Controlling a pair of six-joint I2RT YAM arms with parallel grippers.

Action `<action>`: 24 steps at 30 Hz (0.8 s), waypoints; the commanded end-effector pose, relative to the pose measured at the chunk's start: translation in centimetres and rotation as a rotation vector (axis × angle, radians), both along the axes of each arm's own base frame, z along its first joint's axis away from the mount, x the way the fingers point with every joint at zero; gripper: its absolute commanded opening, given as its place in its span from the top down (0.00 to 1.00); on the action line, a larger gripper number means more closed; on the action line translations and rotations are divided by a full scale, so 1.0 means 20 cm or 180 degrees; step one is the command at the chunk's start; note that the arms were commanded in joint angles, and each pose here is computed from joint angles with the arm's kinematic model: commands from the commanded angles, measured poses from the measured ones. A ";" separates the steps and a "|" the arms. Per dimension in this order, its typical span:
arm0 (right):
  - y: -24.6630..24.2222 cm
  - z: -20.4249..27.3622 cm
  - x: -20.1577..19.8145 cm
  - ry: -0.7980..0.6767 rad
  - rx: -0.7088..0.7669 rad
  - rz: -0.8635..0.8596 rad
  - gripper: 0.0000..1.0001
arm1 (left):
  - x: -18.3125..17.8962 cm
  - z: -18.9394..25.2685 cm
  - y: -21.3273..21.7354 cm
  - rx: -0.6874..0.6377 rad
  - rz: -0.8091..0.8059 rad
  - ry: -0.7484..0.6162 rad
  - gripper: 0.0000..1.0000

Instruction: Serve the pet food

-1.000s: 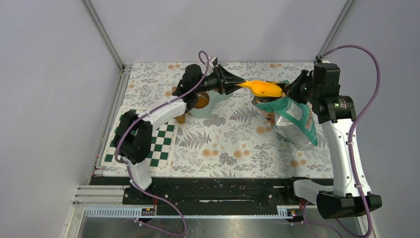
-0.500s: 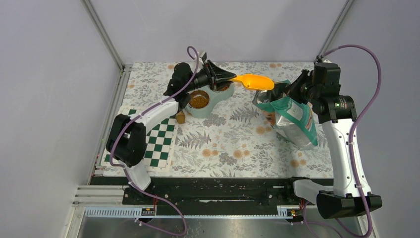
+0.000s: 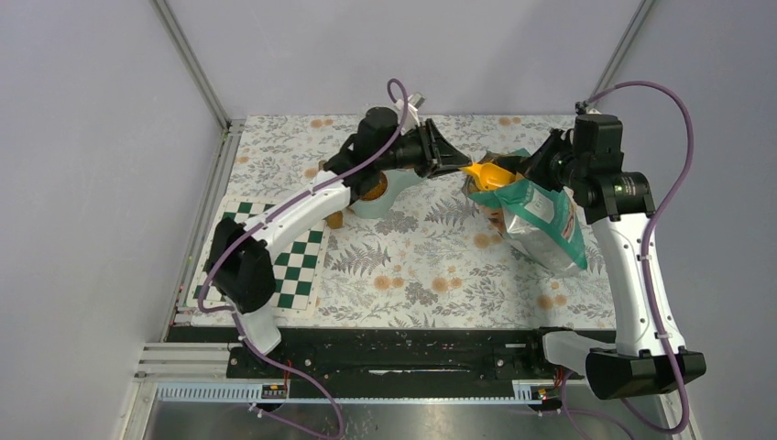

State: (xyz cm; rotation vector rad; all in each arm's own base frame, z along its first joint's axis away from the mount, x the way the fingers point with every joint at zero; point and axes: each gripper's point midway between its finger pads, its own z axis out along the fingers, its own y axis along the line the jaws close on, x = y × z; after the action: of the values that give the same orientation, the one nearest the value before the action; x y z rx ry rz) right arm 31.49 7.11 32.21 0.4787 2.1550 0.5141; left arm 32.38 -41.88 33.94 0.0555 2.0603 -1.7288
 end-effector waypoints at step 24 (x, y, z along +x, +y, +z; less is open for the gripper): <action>0.20 0.03 0.10 -0.0281 -0.0311 0.0271 1.00 | -0.03 -0.44 -0.53 0.0196 -0.0564 0.0565 1.00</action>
State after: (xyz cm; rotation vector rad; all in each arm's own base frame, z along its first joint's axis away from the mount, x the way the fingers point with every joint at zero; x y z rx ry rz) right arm 33.02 10.72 29.52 0.3193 2.2338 0.4139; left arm 34.01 -51.50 22.84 0.1269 2.3084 -1.5005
